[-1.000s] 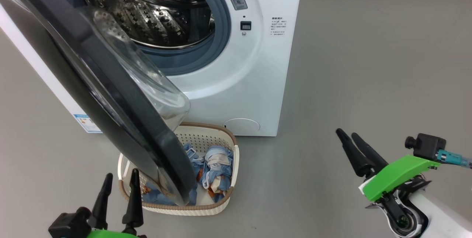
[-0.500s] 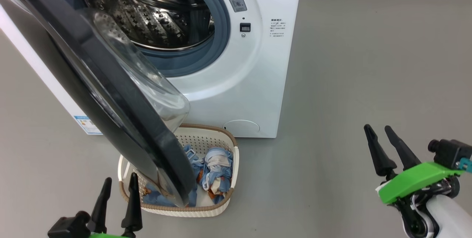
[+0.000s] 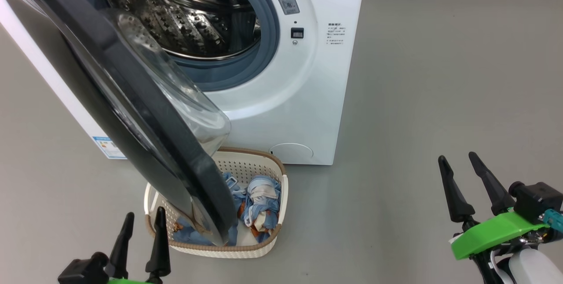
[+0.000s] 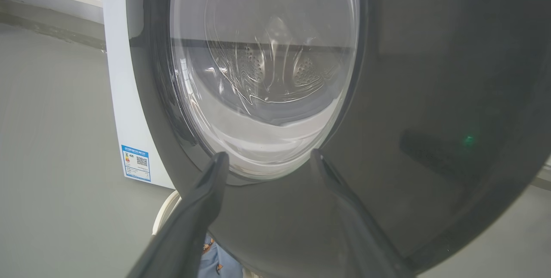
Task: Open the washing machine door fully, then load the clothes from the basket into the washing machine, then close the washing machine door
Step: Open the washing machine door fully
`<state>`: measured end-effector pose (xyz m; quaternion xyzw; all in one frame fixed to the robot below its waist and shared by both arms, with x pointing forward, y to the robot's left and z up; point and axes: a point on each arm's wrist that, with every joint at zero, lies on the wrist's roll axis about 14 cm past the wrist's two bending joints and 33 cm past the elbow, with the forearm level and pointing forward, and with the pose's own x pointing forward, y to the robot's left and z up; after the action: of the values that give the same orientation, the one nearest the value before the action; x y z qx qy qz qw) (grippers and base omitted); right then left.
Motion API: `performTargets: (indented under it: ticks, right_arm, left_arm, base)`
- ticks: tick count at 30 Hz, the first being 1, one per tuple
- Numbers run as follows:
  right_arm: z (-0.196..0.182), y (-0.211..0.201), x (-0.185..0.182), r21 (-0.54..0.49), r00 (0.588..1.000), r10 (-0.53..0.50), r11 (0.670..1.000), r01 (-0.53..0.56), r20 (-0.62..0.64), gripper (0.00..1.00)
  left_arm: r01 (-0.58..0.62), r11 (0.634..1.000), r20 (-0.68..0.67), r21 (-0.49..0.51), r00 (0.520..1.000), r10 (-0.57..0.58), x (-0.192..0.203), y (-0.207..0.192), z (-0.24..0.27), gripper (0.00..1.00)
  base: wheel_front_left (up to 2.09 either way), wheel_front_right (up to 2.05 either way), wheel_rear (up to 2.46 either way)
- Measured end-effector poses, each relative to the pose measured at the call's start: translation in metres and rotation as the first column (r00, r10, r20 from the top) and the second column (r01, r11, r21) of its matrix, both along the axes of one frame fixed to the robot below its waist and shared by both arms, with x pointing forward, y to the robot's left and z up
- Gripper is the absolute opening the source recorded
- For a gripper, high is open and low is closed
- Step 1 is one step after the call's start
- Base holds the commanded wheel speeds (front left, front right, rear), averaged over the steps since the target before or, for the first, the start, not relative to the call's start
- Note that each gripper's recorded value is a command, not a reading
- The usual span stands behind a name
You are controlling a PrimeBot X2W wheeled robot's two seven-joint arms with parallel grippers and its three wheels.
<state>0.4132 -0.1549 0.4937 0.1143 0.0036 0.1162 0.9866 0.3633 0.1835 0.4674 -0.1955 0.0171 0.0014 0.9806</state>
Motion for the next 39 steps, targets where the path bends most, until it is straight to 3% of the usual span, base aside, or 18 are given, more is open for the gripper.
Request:
performTargets:
  ticks: [10,21,22,23,32,39]
  right_arm:
    - [-0.011,-0.003,-0.007,-0.066,1.0,-0.019,0.998,0.019,-0.01,1.0]
    - [-0.009,-0.006,-0.006,-0.07,0.999,-0.034,0.997,0.034,-0.002,1.0]
    - [-0.009,-0.006,-0.006,-0.07,0.999,-0.034,0.997,0.034,-0.002,1.0]
    - [-0.009,-0.006,-0.006,-0.07,0.999,-0.034,0.997,0.034,-0.001,1.0]
    - [-0.012,-0.004,-0.012,-0.062,0.999,-0.037,0.997,0.036,-0.009,1.0]
    - [-0.009,-0.001,-0.011,-0.059,1.0,-0.03,0.998,0.03,0.001,1.0]
  left_arm:
    - [-0.01,1.0,-0.011,-0.001,1.0,0.01,-0.001,0.003,-0.003,1.0]
    - [-0.021,1.0,-0.012,-0.004,1.0,0.021,0.0,0.005,-0.004,1.0]
    - [-0.021,1.0,-0.012,-0.004,1.0,0.021,0.0,0.005,-0.004,0.32]
    - [-0.022,1.0,-0.009,-0.004,1.0,0.022,0.0,0.006,-0.003,0.0]
    - [-0.077,0.997,0.124,-0.006,0.989,0.077,0.003,0.024,0.039,0.0]
    - [-0.122,0.992,0.358,0.037,0.928,0.101,0.004,0.035,0.117,0.0]
  base:
    - [0.0,0.0,0.0]
    - [0.0,0.0,0.0]
    - [0.0,0.0,0.0]
    - [0.0,0.0,0.0]
    - [0.0,0.0,0.0]
    - [0.0,0.0,0.0]
